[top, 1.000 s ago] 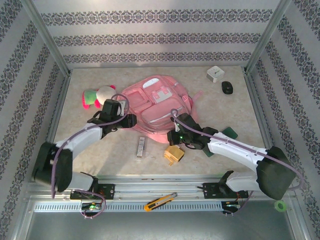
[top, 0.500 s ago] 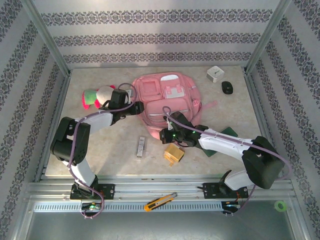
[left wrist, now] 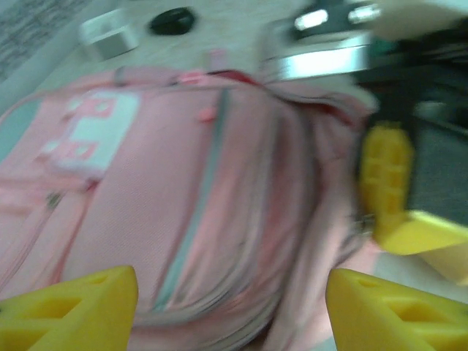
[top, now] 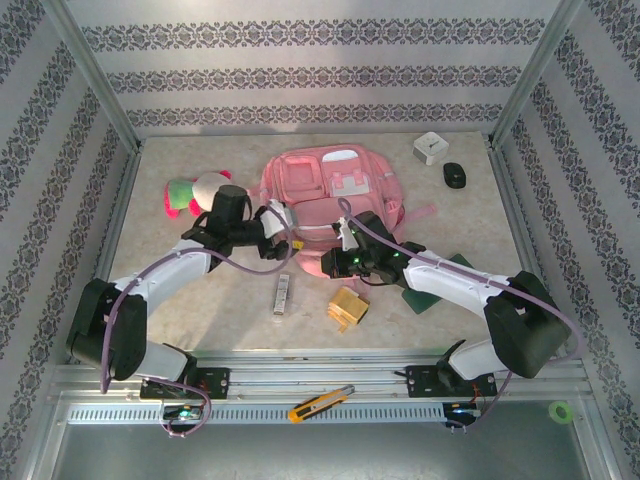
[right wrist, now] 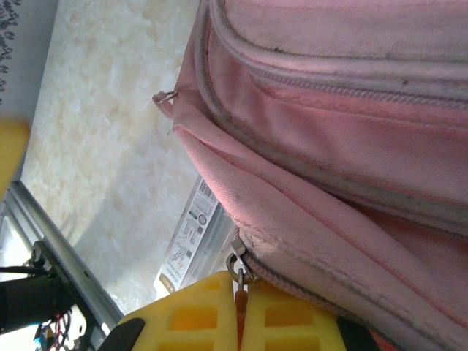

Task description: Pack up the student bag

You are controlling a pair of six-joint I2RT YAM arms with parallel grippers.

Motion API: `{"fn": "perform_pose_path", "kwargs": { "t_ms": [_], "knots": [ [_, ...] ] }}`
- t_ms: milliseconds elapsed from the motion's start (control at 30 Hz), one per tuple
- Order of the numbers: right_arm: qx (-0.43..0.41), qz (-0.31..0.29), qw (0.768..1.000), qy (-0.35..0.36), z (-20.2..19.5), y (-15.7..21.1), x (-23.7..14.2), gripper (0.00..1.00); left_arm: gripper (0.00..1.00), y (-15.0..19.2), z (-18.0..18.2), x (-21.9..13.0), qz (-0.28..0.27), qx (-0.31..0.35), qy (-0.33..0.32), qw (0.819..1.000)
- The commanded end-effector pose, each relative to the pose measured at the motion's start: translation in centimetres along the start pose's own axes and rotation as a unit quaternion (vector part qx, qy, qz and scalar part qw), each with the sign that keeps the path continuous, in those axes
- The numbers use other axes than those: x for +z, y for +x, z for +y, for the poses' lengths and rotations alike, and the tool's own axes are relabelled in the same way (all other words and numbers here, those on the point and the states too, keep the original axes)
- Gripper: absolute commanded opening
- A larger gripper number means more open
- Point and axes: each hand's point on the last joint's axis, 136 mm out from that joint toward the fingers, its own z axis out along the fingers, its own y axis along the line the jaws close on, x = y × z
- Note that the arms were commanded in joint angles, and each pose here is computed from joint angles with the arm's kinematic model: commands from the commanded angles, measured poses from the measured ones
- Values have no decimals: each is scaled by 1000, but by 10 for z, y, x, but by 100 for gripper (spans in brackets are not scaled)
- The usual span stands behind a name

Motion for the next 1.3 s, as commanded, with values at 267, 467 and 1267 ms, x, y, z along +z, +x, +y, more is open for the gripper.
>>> {"fn": "perform_pose_path", "kwargs": {
  "t_ms": [267,467,1267],
  "knots": [
    [-8,-7,997,-71,34,-17,-10,0,51,37,-36,35,51,90,108,989],
    [0,-7,998,-68,29,-16,-23,0,18,55,-14,37,101,106,58,987],
    [24,18,999,-39,-7,-3,-53,0,52,12,-40,15,35,119,76,989]
  ]
}}
